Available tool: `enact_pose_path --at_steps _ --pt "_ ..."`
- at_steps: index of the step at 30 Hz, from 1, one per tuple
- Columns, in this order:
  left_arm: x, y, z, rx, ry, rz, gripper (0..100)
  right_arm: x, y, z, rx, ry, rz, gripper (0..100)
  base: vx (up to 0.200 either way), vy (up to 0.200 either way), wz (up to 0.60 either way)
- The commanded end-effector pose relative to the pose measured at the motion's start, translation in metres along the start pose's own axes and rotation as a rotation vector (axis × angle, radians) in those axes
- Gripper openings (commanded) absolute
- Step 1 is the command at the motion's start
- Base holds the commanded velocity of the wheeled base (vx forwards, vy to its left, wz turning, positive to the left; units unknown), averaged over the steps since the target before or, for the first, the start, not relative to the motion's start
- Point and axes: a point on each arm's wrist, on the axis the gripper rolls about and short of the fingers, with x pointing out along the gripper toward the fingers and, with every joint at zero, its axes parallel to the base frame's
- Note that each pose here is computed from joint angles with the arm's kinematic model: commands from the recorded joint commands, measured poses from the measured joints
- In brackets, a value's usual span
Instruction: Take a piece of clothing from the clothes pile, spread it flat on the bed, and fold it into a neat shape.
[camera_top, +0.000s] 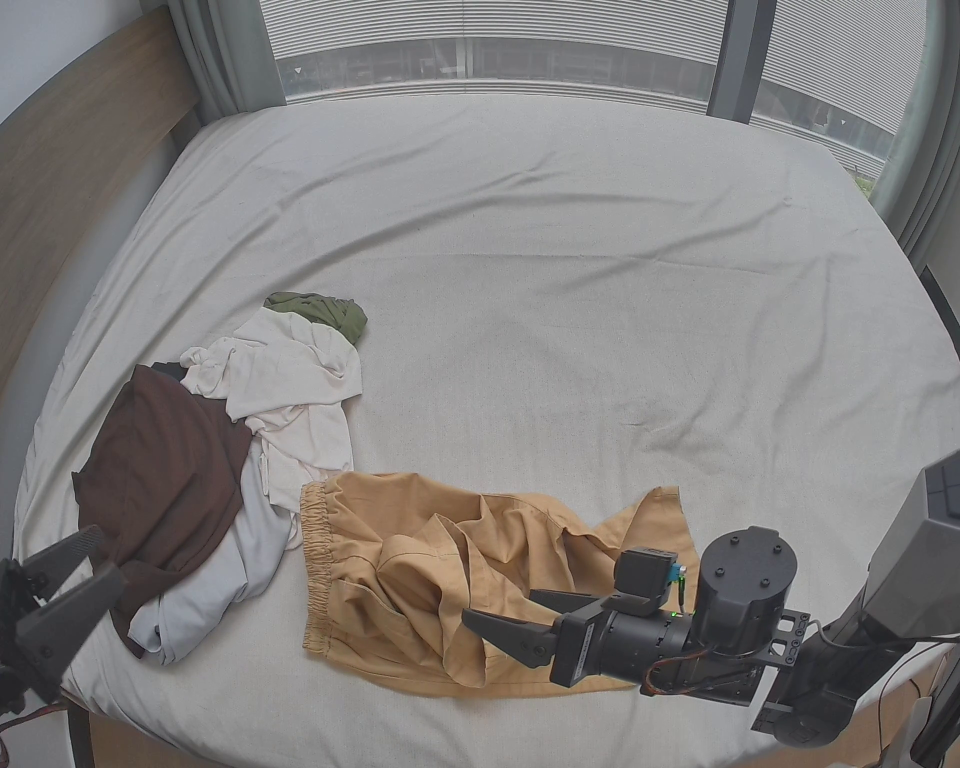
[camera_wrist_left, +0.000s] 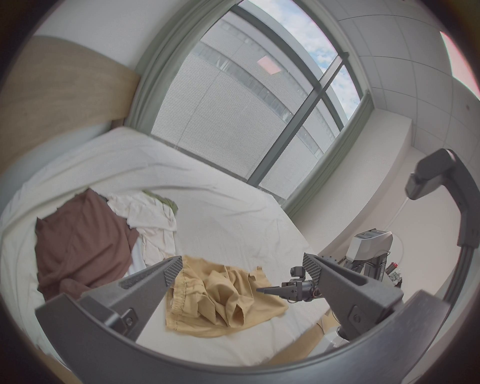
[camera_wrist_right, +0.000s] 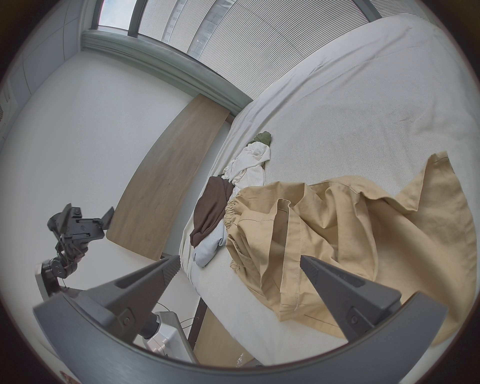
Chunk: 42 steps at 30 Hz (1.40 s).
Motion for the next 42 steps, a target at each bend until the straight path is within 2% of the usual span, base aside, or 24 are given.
enact_pose_path --at_steps 1,7,15,21,27,31,42 --pt "0.043 0.031 -0.029 -0.135 0.237 0.065 100 0.002 0.002 0.002 -0.002 -0.008 0.01 100 0.0 0.0 0.0" --pt "0.065 0.045 -0.03 -0.209 0.273 0.08 100 0.002 0.001 0.001 0.0 -0.009 0.007 100 0.0 0.0 0.0" --pt "0.086 0.076 -0.032 -0.27 0.313 -0.032 100 0.001 -0.001 0.001 0.006 -0.009 -0.004 100 0.0 0.0 0.0" --pt "0.092 0.092 -0.043 -0.258 0.343 -0.028 100 0.0 -0.003 0.002 0.011 -0.012 -0.011 100 0.0 0.0 0.0" --pt "0.095 0.103 -0.064 -0.25 0.402 -0.037 100 0.002 -0.006 0.0 0.012 -0.004 -0.021 100 0.0 0.0 0.0" --pt "0.101 0.113 -0.067 -0.193 0.378 -0.039 100 0.001 -0.006 0.0 0.014 -0.008 -0.023 100 0.0 0.0 0.0" --pt "0.126 0.145 -0.096 -0.227 0.384 -0.032 100 0.005 -0.011 -0.003 0.016 -0.006 -0.03 100 0.0 0.0 0.0"
